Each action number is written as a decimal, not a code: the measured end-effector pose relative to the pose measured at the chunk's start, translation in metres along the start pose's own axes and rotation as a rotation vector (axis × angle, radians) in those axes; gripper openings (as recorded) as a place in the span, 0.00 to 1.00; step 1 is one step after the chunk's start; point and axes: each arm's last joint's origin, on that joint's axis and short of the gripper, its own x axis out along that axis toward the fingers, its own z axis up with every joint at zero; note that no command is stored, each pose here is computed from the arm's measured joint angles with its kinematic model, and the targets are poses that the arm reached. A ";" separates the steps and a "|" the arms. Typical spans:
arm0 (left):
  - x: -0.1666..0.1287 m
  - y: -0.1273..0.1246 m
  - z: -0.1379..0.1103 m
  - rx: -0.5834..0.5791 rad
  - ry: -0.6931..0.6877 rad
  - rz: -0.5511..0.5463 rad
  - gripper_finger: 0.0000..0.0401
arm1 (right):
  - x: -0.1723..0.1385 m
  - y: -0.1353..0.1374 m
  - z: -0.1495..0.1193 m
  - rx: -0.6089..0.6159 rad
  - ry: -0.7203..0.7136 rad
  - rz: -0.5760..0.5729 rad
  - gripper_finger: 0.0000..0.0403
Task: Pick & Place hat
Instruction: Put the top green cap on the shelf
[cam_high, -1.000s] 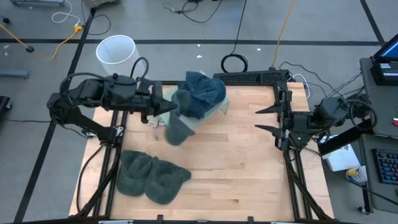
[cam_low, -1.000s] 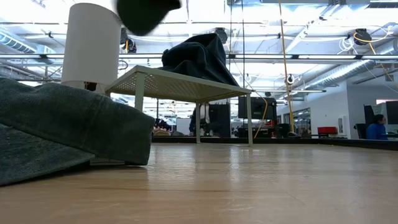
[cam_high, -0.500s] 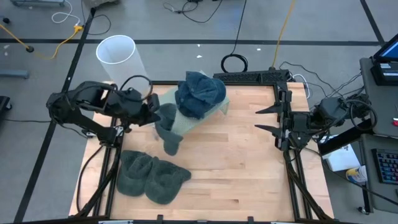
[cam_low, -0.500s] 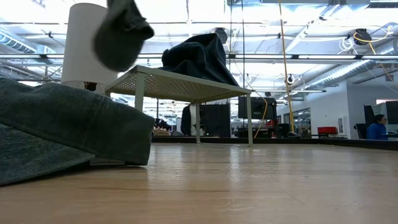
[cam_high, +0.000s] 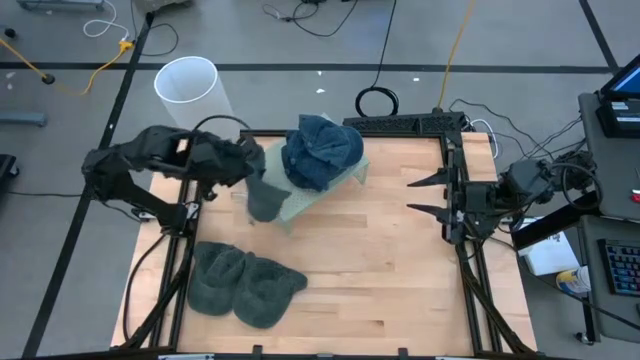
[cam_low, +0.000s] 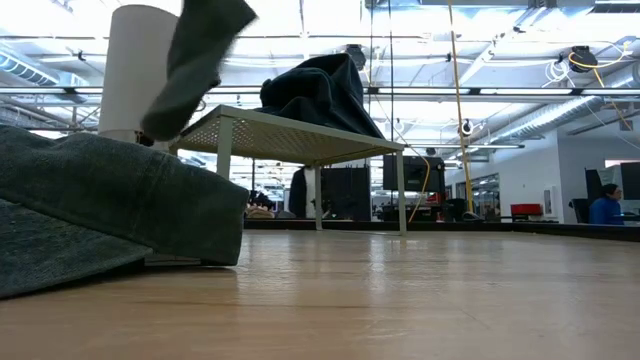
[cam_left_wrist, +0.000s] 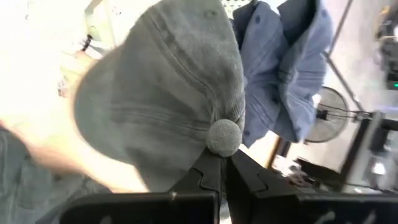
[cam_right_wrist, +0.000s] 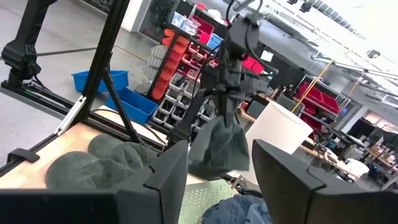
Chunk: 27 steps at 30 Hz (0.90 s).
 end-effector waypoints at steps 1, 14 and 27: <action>0.005 -0.003 0.000 0.003 -0.006 0.012 0.01 | 0.000 0.000 0.000 0.000 0.000 0.000 0.42; 0.065 -0.042 0.015 0.112 -0.017 0.064 0.01 | -0.002 0.004 0.002 -0.026 -0.018 0.033 0.41; 0.111 -0.064 0.021 0.321 0.017 0.081 0.01 | -0.003 0.005 0.003 -0.086 -0.022 0.038 0.40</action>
